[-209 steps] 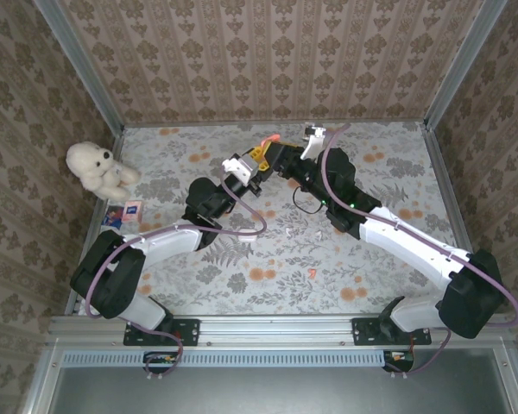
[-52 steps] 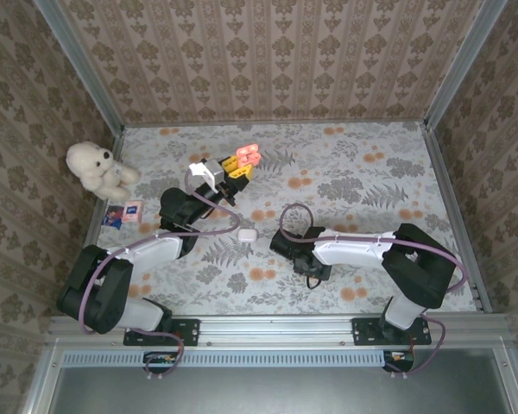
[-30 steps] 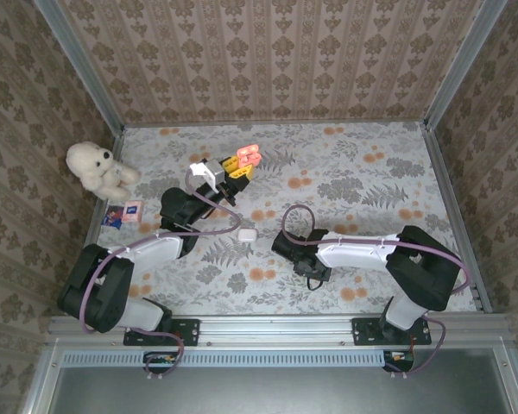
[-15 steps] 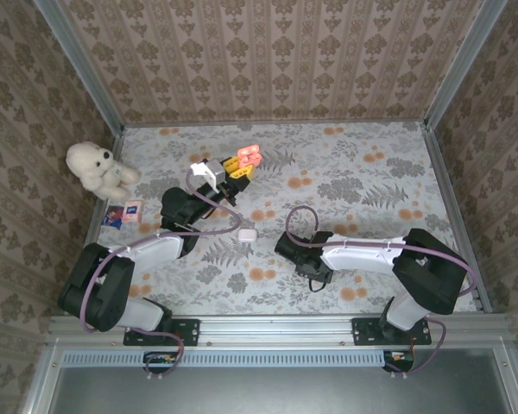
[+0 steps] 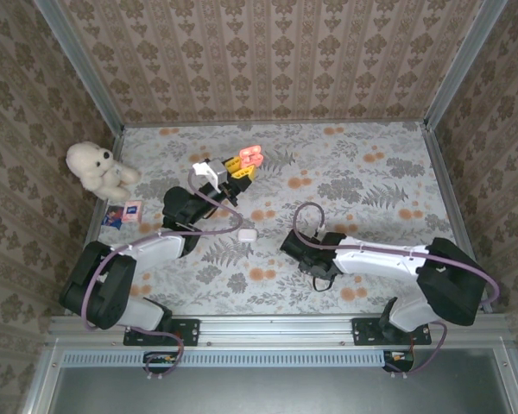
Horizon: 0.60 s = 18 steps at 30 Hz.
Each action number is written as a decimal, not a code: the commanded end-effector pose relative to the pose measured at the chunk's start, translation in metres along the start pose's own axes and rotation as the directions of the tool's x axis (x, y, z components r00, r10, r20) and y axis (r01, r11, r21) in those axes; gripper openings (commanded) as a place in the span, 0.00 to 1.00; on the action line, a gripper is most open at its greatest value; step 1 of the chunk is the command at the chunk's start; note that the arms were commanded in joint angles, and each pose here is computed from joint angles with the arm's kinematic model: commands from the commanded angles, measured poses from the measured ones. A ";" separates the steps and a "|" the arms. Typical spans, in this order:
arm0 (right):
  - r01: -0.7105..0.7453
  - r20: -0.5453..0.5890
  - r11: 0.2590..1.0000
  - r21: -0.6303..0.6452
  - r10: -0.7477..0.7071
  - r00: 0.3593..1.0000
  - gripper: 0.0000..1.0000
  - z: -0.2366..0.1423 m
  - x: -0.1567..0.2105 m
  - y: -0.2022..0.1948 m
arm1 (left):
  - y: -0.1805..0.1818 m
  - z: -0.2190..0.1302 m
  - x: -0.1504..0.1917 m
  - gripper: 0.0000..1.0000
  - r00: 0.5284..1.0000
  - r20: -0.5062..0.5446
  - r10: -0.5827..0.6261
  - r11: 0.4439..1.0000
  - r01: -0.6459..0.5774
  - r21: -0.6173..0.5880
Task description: Insert wireless bluetooth earbuds into charging case
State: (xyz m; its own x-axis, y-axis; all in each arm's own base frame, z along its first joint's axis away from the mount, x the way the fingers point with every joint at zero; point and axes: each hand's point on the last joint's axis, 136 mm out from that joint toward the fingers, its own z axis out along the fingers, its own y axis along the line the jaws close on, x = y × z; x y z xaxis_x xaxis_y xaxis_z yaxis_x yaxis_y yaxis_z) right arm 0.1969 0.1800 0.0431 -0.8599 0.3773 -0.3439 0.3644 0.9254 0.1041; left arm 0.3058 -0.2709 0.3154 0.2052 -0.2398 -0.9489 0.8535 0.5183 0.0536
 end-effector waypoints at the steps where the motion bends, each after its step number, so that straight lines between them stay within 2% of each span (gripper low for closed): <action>1: -0.002 0.105 0.998 -0.065 0.009 0.994 0.32 -0.019 -0.027 0.004 | -0.002 0.007 -0.019 0.00 0.998 0.056 0.029 0.999 -0.030 0.017; 6: 0.015 0.235 0.981 -0.195 0.032 0.972 0.32 -0.059 -0.073 0.017 | -0.004 0.008 -0.019 0.00 0.998 0.056 0.023 0.999 -0.024 0.032; 12: 0.082 0.396 0.937 -0.341 0.064 0.916 0.33 -0.124 -0.138 0.038 | -0.006 0.012 -0.018 0.00 0.999 0.053 0.003 0.998 -0.006 0.058; 18: 0.232 0.551 0.890 -0.392 0.025 0.834 0.33 -0.186 -0.190 0.068 | -0.013 0.017 -0.016 0.00 0.999 0.043 -0.029 0.994 0.024 0.106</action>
State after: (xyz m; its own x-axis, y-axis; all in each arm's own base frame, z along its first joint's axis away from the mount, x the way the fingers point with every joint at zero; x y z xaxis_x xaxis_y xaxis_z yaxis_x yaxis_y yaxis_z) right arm 0.3024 0.1716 0.2474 -0.5870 0.4000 -0.7039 0.1010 0.8988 0.4265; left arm 0.3061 -0.2811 0.3207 0.1921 -0.2538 -0.9480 0.8797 0.4727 0.0517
